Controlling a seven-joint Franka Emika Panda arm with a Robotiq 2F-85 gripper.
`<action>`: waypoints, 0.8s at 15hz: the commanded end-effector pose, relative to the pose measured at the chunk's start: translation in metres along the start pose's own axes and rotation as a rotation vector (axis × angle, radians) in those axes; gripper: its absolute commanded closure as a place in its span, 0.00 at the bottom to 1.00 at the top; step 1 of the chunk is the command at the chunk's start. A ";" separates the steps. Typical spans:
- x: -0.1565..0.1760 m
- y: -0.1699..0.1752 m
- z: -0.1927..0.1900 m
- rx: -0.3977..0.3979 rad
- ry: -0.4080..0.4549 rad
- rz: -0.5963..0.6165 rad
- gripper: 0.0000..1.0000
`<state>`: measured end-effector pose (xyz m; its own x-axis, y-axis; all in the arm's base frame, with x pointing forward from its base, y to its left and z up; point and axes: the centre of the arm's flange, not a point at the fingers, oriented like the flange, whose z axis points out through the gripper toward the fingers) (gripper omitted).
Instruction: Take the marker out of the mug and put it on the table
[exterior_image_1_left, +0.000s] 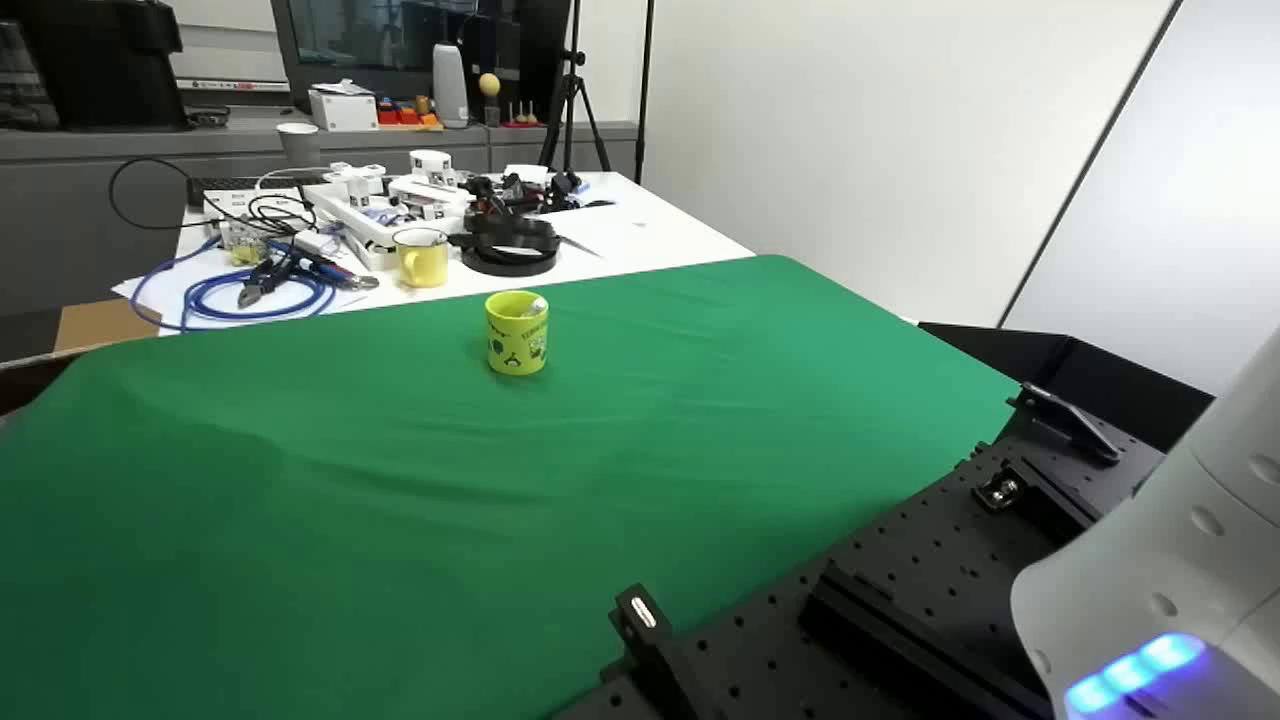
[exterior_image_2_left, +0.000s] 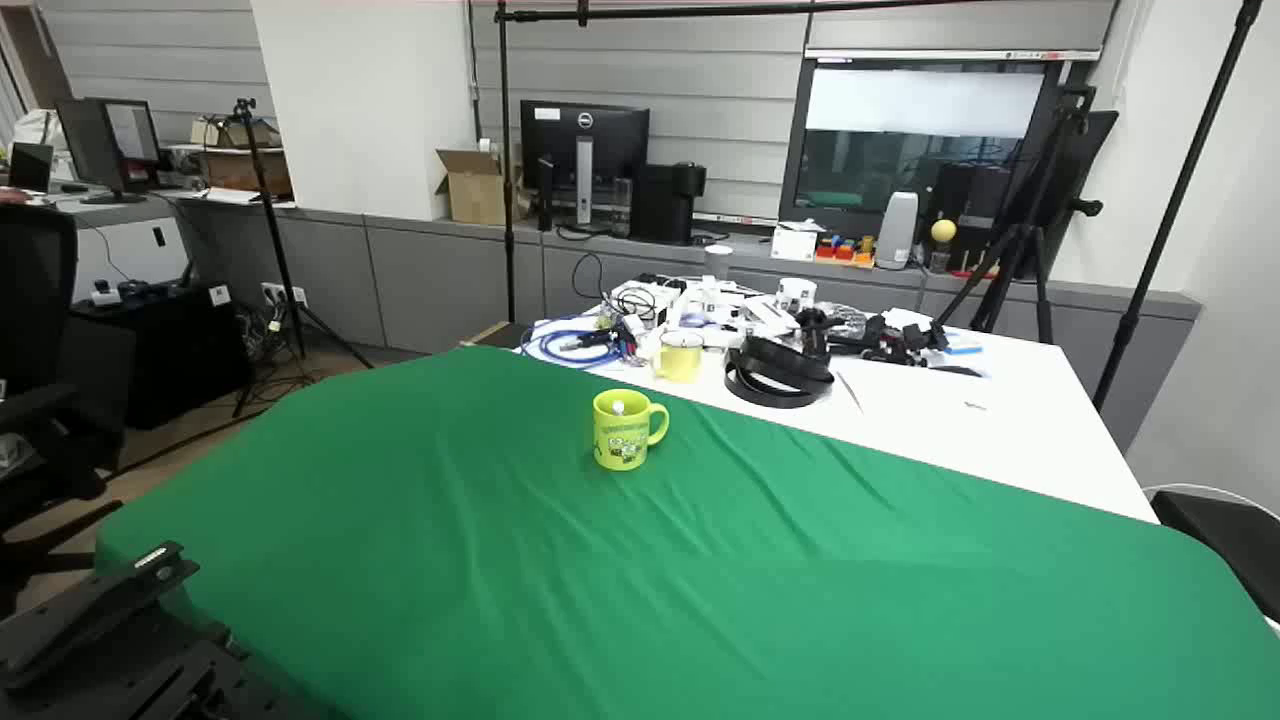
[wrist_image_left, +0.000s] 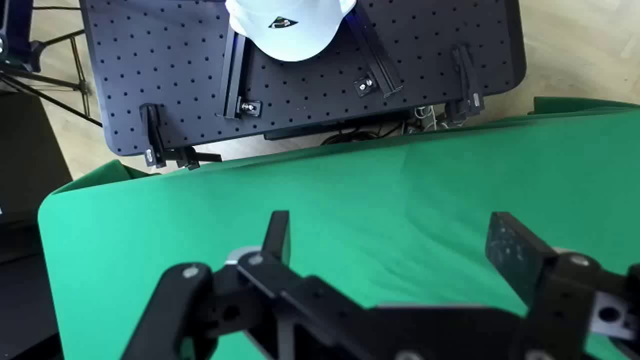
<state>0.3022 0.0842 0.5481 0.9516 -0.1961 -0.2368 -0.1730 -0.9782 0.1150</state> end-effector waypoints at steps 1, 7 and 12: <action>0.000 0.000 0.000 0.000 0.000 0.000 0.00; 0.000 0.000 0.000 0.000 0.001 0.000 0.00; 0.021 0.011 0.005 0.016 -0.075 -0.096 0.00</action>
<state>0.3028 0.0837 0.5470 0.9524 -0.1833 -0.2434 -0.1601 -0.9807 0.1122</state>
